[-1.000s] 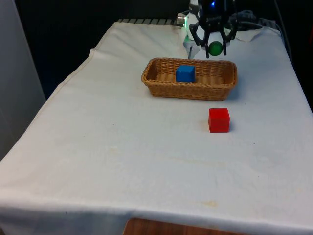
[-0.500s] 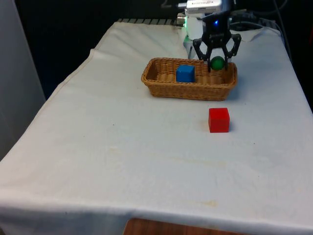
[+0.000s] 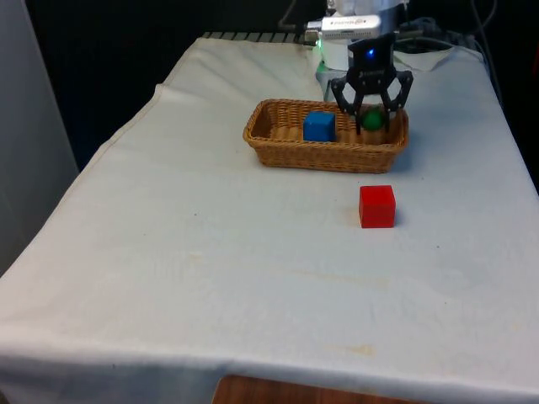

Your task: Place all non-red objects into the basket.

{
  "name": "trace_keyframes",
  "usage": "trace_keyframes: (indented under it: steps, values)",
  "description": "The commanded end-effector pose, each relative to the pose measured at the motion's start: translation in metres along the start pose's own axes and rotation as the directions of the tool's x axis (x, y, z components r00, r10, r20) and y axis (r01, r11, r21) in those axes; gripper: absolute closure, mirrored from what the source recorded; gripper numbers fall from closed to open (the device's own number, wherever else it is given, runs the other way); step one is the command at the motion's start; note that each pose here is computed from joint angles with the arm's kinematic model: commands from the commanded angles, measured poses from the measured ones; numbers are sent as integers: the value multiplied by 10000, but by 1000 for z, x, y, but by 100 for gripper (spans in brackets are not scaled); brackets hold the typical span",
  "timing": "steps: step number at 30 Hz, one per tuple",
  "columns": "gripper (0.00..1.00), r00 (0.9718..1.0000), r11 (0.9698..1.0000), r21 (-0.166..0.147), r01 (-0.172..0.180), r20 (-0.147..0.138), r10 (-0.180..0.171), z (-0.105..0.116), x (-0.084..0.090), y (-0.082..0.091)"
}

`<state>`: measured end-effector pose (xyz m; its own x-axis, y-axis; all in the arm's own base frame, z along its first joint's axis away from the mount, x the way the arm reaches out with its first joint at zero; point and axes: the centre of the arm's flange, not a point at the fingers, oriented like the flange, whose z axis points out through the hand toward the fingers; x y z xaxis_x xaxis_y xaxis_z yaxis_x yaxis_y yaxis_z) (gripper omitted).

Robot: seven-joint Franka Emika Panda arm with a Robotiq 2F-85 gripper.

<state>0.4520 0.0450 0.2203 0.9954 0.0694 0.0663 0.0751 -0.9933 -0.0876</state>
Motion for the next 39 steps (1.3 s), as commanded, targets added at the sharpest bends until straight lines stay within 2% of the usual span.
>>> trace_keyframes:
  steps: [1,3,5,11,14,17,18,21,22,24,30,38,39]
  values:
    - [100,9999,10000,-16,-38,-109,37,4,0,0]
    - [100,10000,10000,-30,-11,11,11,5,-1,1]
    - [100,9999,10000,-58,-40,-106,39,9,0,1]
    - [100,10000,10000,-76,-5,-6,5,11,0,2]
    - [99,10000,10000,-75,-25,-47,25,12,0,2]
    - [66,10000,10000,-77,-15,-36,15,12,-1,2]
    - [46,10000,10000,-77,-6,-26,6,13,-1,2]
    - [17,10000,10000,-77,5,4,-5,12,-1,2]
    - [17,10000,10000,-77,-6,-26,6,13,-1,2]
    - [1,10000,10000,-76,-6,-17,6,13,-1,2]
    - [0,10000,10000,-78,4,14,-4,12,-1,2]
    - [0,9999,10000,22,-17,-147,17,-19,0,8]
    - [0,9998,10000,37,-17,-177,17,-16,1,6]
